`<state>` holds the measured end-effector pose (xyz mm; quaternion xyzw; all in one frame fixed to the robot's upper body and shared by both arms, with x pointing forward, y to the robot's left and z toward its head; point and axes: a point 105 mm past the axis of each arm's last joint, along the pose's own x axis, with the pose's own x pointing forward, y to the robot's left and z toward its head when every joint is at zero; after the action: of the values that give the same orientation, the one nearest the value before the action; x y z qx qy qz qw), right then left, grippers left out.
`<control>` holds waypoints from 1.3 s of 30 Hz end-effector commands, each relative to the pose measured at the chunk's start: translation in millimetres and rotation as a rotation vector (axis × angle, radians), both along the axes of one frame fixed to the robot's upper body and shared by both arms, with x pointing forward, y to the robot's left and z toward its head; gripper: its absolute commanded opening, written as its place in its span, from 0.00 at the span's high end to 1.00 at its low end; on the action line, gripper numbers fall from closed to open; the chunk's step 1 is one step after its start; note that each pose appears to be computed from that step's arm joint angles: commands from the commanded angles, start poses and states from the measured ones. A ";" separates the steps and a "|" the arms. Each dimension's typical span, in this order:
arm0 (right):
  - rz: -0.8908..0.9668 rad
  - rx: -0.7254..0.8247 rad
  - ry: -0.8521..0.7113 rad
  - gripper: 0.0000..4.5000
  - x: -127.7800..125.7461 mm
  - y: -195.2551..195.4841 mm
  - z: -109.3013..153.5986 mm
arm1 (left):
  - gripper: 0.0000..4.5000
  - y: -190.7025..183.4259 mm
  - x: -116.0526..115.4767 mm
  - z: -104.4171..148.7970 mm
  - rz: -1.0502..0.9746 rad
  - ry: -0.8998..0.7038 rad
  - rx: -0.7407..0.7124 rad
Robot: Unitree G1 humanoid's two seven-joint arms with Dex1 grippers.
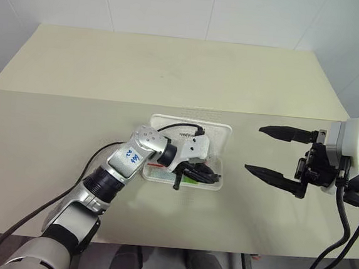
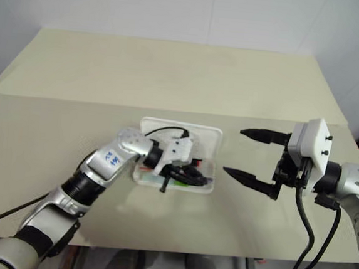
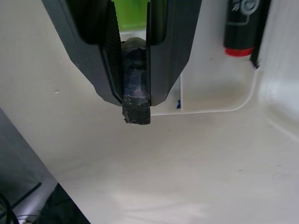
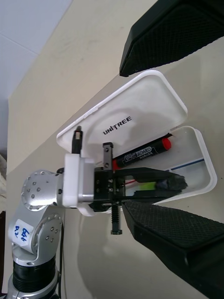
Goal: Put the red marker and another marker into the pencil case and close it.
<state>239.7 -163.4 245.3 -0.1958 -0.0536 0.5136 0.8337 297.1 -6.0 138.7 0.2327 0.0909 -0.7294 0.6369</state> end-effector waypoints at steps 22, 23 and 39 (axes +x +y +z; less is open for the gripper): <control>0.035 0.017 -0.058 0.00 1.7 7.5 9.5 | 0.11 -13.0 -10.9 28.5 -0.089 -0.101 -0.132; 0.040 0.019 -0.058 0.00 3.0 8.1 9.3 | 0.11 -8.3 -10.6 35.2 -0.084 -0.109 -0.154; 0.112 0.078 -0.087 0.00 29.7 9.6 14.4 | 0.76 117.4 -10.4 94.5 0.205 -0.239 -0.327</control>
<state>270.1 -155.0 253.9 -0.1698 -0.1025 0.5467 0.8135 293.4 106.0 218.7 0.1984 -0.0526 -0.6399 0.7405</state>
